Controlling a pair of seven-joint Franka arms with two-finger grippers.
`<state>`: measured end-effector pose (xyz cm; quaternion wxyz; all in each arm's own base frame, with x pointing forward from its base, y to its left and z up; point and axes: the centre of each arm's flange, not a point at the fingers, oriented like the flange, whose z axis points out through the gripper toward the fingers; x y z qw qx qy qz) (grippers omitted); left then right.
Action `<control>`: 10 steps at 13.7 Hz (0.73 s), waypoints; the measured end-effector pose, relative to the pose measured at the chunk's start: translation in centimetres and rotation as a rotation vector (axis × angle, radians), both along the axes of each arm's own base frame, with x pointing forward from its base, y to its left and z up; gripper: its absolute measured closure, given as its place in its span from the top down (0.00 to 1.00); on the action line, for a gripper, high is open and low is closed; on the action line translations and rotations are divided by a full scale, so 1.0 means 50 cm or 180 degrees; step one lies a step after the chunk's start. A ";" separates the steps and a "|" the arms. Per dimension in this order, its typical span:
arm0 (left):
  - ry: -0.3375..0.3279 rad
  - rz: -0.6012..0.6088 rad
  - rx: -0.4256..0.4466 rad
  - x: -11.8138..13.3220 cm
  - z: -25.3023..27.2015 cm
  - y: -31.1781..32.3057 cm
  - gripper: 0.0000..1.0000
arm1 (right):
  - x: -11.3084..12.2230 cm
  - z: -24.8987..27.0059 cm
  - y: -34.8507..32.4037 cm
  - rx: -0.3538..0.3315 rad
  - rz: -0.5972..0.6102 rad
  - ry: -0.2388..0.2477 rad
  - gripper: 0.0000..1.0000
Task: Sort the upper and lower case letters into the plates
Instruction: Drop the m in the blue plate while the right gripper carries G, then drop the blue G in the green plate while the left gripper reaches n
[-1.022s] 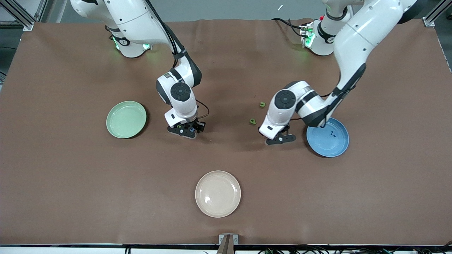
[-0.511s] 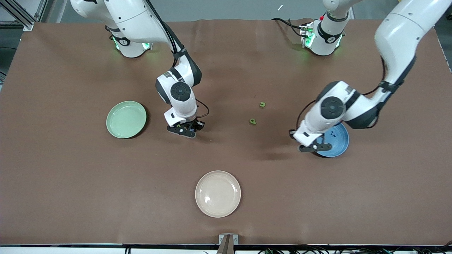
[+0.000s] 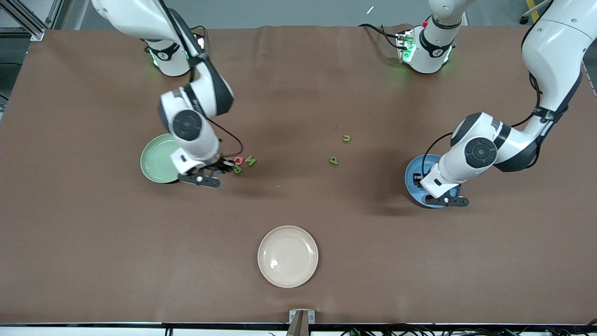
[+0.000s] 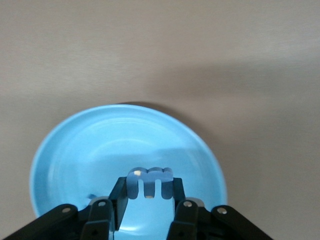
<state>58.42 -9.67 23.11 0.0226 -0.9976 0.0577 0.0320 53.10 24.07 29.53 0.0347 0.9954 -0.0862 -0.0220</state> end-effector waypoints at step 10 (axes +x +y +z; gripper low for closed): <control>0.0017 -0.0179 0.0109 0.005 -0.068 0.078 0.40 | -0.166 -0.130 -0.281 0.0193 0.0191 -0.0315 0.35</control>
